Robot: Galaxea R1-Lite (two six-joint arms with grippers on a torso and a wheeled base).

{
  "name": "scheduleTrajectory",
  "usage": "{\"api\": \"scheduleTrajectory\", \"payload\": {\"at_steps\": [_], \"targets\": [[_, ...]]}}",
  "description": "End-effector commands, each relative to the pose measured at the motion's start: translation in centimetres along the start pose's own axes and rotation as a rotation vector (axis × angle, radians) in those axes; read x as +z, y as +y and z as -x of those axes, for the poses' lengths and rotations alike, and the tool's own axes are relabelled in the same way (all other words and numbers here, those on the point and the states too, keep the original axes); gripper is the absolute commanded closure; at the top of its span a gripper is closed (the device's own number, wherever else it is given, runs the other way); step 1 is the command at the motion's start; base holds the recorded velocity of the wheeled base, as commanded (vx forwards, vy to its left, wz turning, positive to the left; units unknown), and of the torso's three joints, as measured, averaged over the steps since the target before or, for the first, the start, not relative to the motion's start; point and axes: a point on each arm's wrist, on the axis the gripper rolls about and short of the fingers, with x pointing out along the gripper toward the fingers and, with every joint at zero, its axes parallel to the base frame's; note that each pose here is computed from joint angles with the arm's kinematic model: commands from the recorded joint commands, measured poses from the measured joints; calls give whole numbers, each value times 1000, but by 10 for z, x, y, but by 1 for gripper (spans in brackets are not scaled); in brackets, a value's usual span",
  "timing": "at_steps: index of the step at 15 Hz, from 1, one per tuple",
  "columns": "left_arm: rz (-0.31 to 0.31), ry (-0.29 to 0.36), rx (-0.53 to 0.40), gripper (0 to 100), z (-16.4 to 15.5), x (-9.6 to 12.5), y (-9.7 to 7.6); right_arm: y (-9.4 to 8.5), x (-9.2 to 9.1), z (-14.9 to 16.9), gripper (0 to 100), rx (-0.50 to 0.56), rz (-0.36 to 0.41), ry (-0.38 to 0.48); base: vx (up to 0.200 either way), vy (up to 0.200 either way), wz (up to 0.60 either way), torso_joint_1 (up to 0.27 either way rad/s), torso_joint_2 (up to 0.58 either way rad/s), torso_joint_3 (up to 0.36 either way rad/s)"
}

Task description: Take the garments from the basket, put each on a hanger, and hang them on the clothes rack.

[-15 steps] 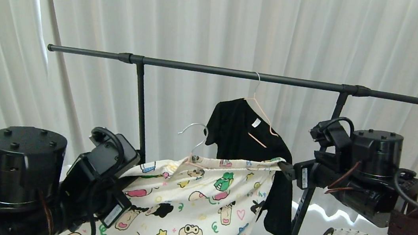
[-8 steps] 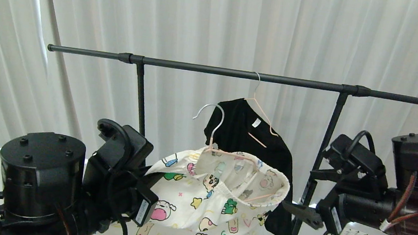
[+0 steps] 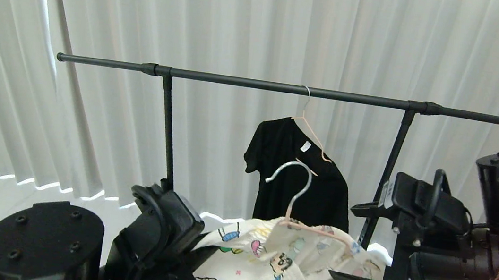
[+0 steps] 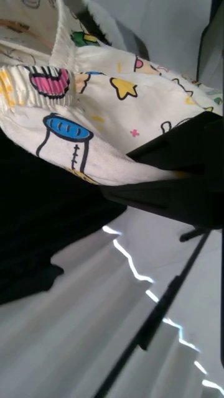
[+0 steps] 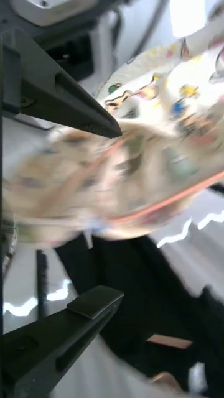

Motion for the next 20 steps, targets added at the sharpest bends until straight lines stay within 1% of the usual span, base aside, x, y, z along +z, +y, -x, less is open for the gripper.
{"api": "scheduleTrajectory", "payload": {"at_steps": [1,3,5,6,9,11,12,18,19,20], "targets": [[-30,-18,-72,100,9,0,-15,10,-1,-20,0,94,63,45,0,0,0,0,0,0],[-50,-26,-116,100,17,-2,-24,14,-6,-26,0,153,98,91,0,0,0,0,0,0],[-55,-34,-122,100,17,-1,-25,16,-11,-27,0,180,113,123,0,0,0,0,0,0],[-68,-47,-120,100,18,0,-24,17,-14,-26,0,201,111,151,0,0,0,0,0,0],[-70,-66,-116,100,19,2,-24,18,-15,-25,0,206,108,158,0,0,0,0,0,0],[-70,-68,-116,100,19,2,-24,18,-15,-26,0,207,108,159,0,0,0,0,0,0],[-70,-64,-115,100,18,2,-24,18,-15,-26,100,206,107,158,0,0,0,0,0,0],[-75,-53,-112,100,16,1,-25,17,-14,-26,100,197,101,157,0,0,0,0,0,0],[-79,-55,-110,100,17,1,-24,17,-14,-26,100,197,102,155,0,0,0,0,0,0],[-96,-56,-110,100,17,1,-24,17,-13,-26,100,195,102,155,0,0,0,0,0,0]]}}
